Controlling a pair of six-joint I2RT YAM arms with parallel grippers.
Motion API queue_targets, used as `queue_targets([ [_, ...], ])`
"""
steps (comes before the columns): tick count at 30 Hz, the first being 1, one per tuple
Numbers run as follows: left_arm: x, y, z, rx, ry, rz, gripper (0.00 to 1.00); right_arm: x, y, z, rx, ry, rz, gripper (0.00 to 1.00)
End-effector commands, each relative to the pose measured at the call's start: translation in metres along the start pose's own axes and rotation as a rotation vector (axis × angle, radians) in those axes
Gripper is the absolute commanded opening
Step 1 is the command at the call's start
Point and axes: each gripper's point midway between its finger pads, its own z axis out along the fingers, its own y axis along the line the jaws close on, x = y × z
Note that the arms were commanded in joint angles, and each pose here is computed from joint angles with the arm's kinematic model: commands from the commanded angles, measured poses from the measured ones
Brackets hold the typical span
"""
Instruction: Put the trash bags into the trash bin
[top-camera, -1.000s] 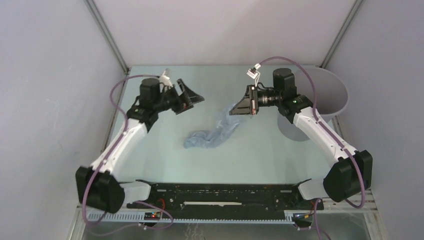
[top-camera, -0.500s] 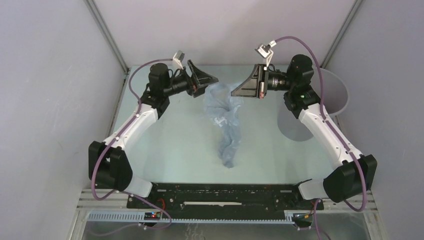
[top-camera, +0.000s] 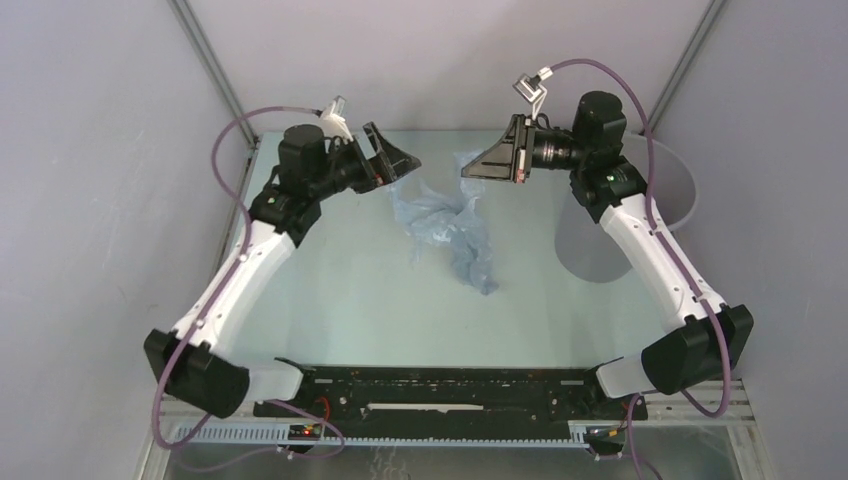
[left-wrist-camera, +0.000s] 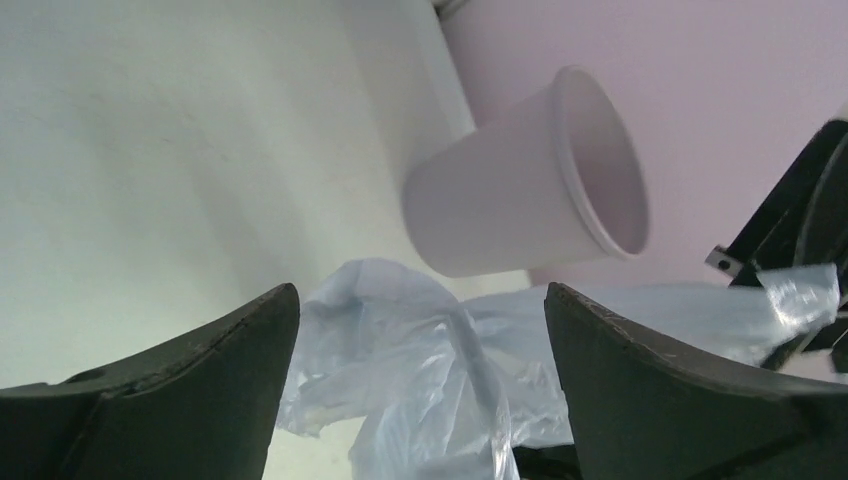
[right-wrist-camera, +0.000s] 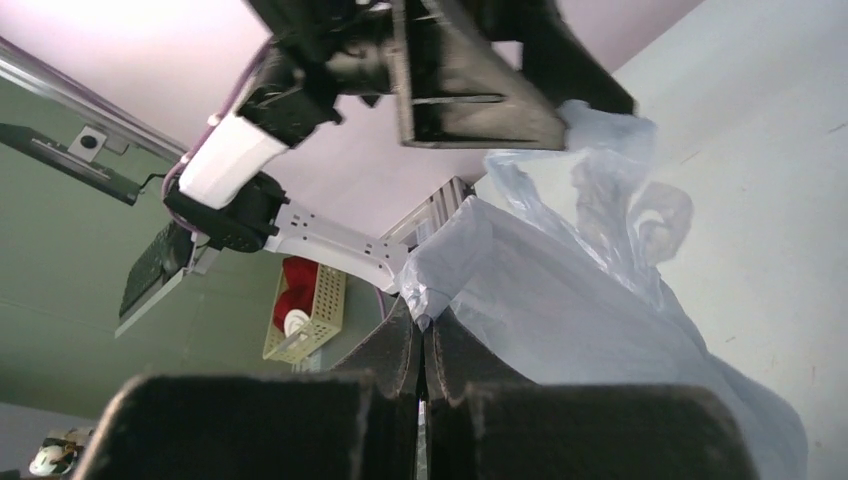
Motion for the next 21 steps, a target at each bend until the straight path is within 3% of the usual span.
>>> queue_targets([
  [1, -0.010, 0.002, -0.039, -0.162, -0.058, 0.284, 0.97, 0.000, -0.002, -0.002, 0.040, 0.006, -0.019, 0.00],
  [5, 0.000, 0.006, -0.038, -0.206, -0.014, 0.285, 0.87, 0.006, 0.001, 0.002, 0.026, 0.027, -0.023, 0.00],
  [15, 0.019, 0.018, -0.042, -0.381, 0.140, 0.419, 0.86, 0.017, 0.000, 0.004, 0.055, 0.048, -0.034, 0.00],
  [18, 0.022, 0.017, -0.050, -0.410, 0.147, 0.433, 0.79, 0.018, -0.002, 0.003, 0.074, 0.043, -0.034, 0.00],
  [21, 0.012, 0.026, -0.070, -0.516, 0.103, 0.414, 0.63, 0.018, -0.004, 0.001, 0.096, 0.039, -0.039, 0.00],
])
